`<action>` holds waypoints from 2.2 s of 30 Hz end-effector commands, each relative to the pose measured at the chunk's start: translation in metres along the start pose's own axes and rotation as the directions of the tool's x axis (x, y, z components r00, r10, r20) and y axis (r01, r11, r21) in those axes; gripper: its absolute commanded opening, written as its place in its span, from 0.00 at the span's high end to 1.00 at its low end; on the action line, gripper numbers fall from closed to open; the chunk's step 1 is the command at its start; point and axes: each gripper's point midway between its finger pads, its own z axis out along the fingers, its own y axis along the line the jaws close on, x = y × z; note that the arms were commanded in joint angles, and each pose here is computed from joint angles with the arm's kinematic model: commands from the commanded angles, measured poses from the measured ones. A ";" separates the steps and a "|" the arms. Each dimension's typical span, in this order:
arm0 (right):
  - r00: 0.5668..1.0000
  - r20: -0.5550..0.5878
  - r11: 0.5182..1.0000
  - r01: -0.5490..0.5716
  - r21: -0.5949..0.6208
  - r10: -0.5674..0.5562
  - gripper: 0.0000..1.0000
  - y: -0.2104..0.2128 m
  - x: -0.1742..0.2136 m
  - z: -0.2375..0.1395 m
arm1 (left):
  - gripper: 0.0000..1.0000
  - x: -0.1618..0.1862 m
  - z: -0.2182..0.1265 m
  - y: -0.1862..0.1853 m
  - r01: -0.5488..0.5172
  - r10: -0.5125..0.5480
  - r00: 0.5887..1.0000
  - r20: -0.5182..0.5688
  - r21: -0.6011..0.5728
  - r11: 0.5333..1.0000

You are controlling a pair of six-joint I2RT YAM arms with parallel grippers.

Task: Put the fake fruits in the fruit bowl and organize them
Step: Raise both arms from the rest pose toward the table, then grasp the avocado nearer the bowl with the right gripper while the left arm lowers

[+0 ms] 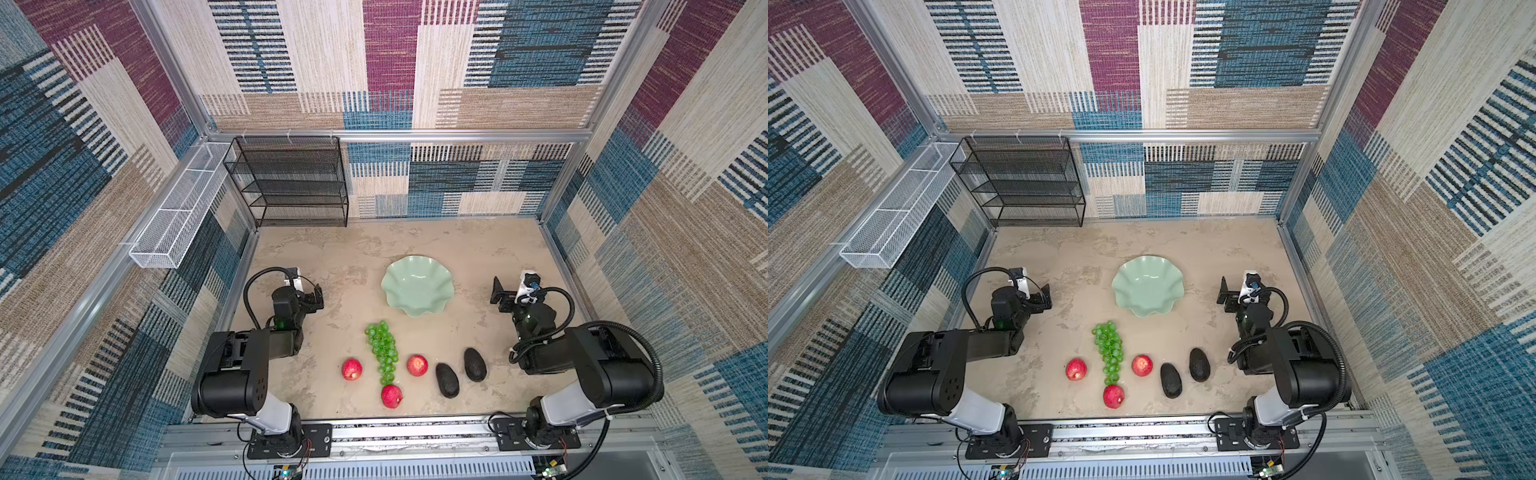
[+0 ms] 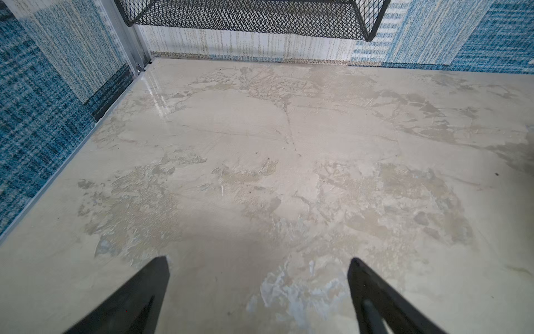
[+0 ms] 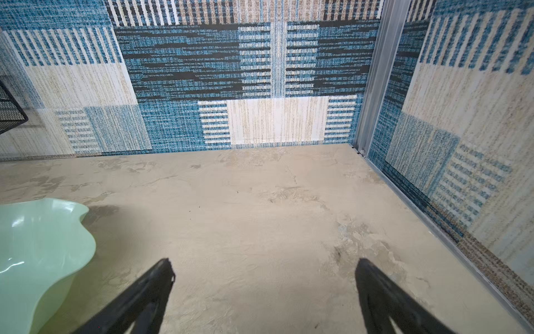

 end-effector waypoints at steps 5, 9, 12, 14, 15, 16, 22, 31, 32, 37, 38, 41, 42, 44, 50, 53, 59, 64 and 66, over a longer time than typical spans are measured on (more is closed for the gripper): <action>1.000 0.026 1.000 0.004 -0.010 -0.004 0.00 0.002 -0.007 0.001 | 0.01 -0.007 -0.002 0.001 -0.023 0.023 0.999 0.033 -0.019 1.000; 1.000 0.025 1.000 0.004 -0.010 -0.004 0.00 0.002 -0.007 0.001 | 0.01 -0.007 -0.002 0.001 -0.023 0.024 0.999 0.032 -0.019 1.000; 1.000 0.026 1.000 0.004 -0.011 -0.004 0.00 0.002 -0.007 0.002 | 0.01 -0.007 -0.002 0.001 -0.023 0.023 0.999 0.031 -0.018 1.000; 1.000 0.026 1.000 0.004 -0.010 -0.004 0.00 0.002 -0.007 0.002 | 0.01 -0.007 -0.002 0.001 -0.022 0.023 0.999 0.030 -0.018 1.000; 1.000 0.024 1.000 0.004 -0.010 -0.004 0.00 0.002 -0.007 0.001 | 0.01 -0.007 -0.002 0.001 -0.022 0.023 0.999 0.031 -0.018 1.000; 1.000 0.024 1.000 0.004 -0.010 -0.004 0.00 0.002 -0.006 0.001 | 0.01 -0.007 -0.002 0.001 -0.023 0.024 0.999 0.031 -0.018 1.000; 1.000 0.027 1.000 0.004 -0.012 -0.004 0.00 0.002 -0.007 0.001 | 0.01 -0.006 -0.002 0.001 -0.023 0.024 0.999 0.029 -0.019 1.000; 0.997 -0.072 1.000 0.010 -0.011 -0.011 0.00 0.004 -0.018 0.020 | 0.01 -0.017 -0.008 -0.003 -0.033 0.033 0.999 0.029 0.004 0.999; 0.995 -0.098 1.000 -0.016 0.024 0.019 0.00 0.000 -0.034 0.029 | 0.01 -0.026 -0.013 -0.005 -0.039 0.039 0.999 0.014 0.014 0.999; 0.939 -0.165 0.953 -0.298 0.057 0.303 0.00 0.006 -0.086 0.036 | 0.01 -0.078 -0.052 0.010 0.084 -0.086 0.996 -0.027 -0.062 0.995; 0.938 -0.197 0.956 -0.293 -0.021 0.284 0.00 0.020 -0.086 0.033 | 0.00 -0.088 -0.061 0.009 0.097 -0.098 0.995 -0.015 -0.055 0.994; 0.907 -0.306 0.935 -0.336 -0.114 0.288 0.00 0.041 -0.073 0.019 | 0.00 -0.097 -0.078 0.007 0.134 -0.135 0.991 -0.016 -0.041 0.990; 0.885 -0.361 0.928 -0.354 -0.115 0.293 0.00 0.045 -0.065 0.013 | 0.00 -0.097 -0.081 0.006 0.143 -0.143 0.989 -0.025 -0.034 0.989; 0.835 -0.469 0.917 -0.381 -0.114 0.289 0.02 0.055 -0.047 -0.003 | 0.00 -0.103 -0.084 0.002 0.157 -0.158 0.987 -0.027 -0.015 0.987; 0.682 -0.708 0.956 -0.292 -0.037 0.181 0.05 0.088 0.016 -0.069 | 0.00 -0.118 -0.089 0.007 0.180 -0.181 0.983 -0.018 -0.039 0.983; 0.601 -0.775 0.949 -0.314 -0.007 0.193 0.07 0.107 0.043 -0.104 | 0.00 -0.120 -0.089 0.008 0.190 -0.190 0.982 -0.012 -0.040 0.981; 0.502 -0.837 0.956 -0.283 0.078 0.217 0.09 0.113 0.082 -0.150 | 0.00 -0.123 -0.092 0.007 0.198 -0.198 0.980 0.011 -0.024 0.980; 0.473 -0.852 0.956 -0.275 0.098 0.223 0.10 0.116 0.091 -0.164 | 0.01 -0.125 -0.093 0.003 0.201 -0.201 0.980 0.013 0.003 0.980; 0.450 -0.866 0.959 -0.263 0.103 0.217 0.12 0.116 0.099 -0.170 | 0.00 -0.127 -0.094 0.003 0.200 -0.200 0.980 0.019 0.004 0.980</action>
